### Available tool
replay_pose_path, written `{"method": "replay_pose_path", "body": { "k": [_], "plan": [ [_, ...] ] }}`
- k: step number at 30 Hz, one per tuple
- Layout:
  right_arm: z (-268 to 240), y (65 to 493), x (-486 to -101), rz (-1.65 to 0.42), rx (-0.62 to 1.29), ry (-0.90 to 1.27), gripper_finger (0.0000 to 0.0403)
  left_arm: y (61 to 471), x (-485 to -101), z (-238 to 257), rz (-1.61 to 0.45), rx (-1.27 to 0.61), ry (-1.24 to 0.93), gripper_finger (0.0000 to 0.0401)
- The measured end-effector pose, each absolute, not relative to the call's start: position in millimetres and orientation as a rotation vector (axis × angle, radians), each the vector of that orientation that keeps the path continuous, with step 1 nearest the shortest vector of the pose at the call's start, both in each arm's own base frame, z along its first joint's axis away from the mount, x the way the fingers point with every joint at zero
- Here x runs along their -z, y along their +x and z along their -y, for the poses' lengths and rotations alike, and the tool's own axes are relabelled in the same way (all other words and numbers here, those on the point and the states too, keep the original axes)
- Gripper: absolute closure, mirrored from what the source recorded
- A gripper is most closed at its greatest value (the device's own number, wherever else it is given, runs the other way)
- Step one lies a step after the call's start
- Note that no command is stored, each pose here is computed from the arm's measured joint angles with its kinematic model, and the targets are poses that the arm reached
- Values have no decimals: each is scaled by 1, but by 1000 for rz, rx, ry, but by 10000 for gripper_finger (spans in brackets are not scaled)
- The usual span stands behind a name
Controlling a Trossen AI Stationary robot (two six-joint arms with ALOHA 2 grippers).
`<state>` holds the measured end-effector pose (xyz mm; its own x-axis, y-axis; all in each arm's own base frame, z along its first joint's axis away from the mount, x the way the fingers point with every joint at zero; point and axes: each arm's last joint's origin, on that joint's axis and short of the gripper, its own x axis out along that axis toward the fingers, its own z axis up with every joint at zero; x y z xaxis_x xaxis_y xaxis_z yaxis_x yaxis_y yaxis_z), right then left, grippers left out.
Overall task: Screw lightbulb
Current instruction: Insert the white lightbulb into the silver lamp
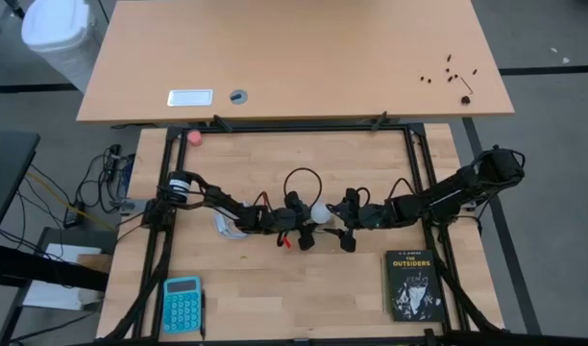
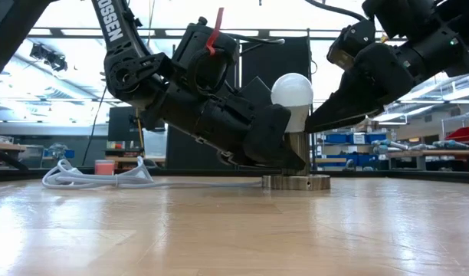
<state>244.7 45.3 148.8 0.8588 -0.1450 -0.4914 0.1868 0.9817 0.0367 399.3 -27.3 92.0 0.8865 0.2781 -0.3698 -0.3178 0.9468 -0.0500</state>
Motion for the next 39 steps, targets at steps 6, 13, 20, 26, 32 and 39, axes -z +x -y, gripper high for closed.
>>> {"method": "replay_pose_path", "body": {
  "k": [6, 13, 20, 26, 32, 39],
  "plan": [
    [-45, 244, -148, -508, 214, 65, 94, 399, -92, 27, -366, -312, -116, 213],
    [-51, 244, -152, -467, 242, 13, 94, 399, -92, 27, -366, -313, -116, 213],
    [-59, 246, -156, -563, 290, -21, 94, 399, -92, 27, -367, -309, -117, 213],
    [-62, 258, -176, -652, 311, -117, 91, 399, -92, 27, -368, -308, -117, 213],
    [-60, 267, -187, -633, 290, -196, 67, 399, -92, 27, -368, -306, -118, 213],
    [-52, 272, -189, -648, 251, -225, 49, 399, -92, 27, -368, -305, -118, 213]
  ]
}}
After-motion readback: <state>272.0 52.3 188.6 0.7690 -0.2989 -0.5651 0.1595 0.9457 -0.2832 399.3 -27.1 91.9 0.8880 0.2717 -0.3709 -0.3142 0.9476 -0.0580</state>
